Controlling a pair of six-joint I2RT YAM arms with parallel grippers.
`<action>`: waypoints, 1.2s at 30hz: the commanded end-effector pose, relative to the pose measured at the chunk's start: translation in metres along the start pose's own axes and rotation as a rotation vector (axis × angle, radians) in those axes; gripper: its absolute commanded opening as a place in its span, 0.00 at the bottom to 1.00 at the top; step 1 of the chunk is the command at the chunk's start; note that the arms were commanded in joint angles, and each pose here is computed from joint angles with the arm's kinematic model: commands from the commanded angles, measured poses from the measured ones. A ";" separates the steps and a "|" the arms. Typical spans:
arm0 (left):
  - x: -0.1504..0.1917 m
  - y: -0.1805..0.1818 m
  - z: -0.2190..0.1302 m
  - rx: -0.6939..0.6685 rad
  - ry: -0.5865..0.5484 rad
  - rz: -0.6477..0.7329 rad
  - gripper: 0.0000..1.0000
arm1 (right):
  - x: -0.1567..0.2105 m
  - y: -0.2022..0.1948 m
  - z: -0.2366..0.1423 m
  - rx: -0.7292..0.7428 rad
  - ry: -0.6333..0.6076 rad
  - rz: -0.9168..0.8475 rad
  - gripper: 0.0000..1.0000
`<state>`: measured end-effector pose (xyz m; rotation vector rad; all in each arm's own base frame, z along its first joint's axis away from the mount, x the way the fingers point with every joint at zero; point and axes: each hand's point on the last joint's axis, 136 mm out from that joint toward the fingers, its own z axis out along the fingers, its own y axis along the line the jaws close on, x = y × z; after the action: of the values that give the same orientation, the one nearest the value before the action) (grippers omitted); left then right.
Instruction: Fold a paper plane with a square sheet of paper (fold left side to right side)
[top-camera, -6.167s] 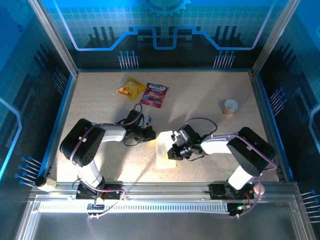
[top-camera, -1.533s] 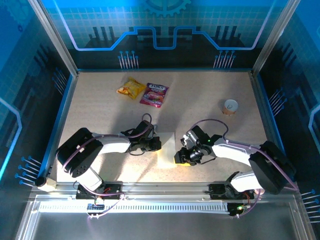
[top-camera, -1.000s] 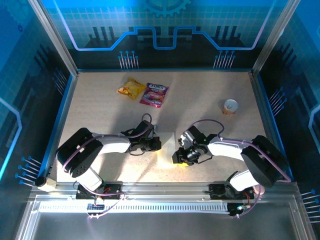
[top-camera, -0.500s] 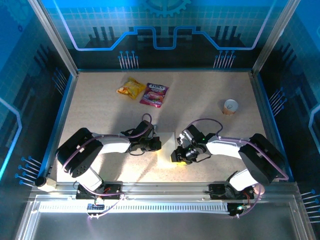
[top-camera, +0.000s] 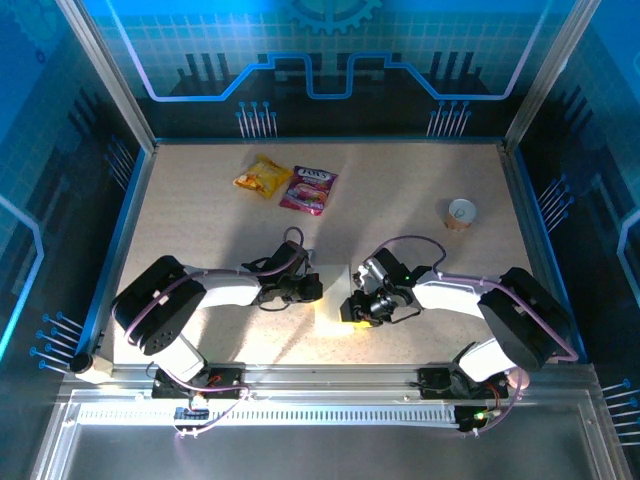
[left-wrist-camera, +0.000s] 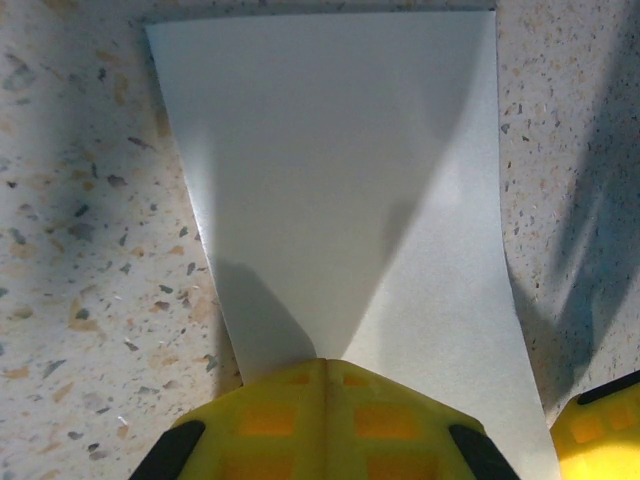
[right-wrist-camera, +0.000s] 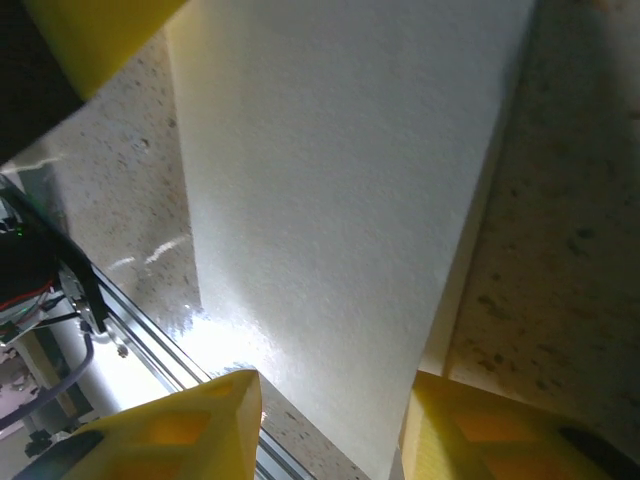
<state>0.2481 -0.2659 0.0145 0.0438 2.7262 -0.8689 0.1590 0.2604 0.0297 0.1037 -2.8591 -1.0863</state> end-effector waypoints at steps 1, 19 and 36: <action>0.016 0.013 -0.001 -0.049 0.036 -0.027 0.00 | -0.001 0.008 0.003 -0.038 0.001 0.003 0.41; 0.017 0.014 -0.001 -0.051 0.033 -0.026 0.00 | 0.005 -0.009 -0.001 0.006 -0.005 0.070 0.42; 0.017 0.006 0.000 -0.006 0.041 -0.023 0.00 | -0.004 -0.004 0.008 -0.085 -0.033 0.092 0.39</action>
<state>0.2463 -0.2656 0.0143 0.0480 2.7204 -0.8702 0.1539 0.2544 0.0223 -0.0724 -2.8017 -1.1226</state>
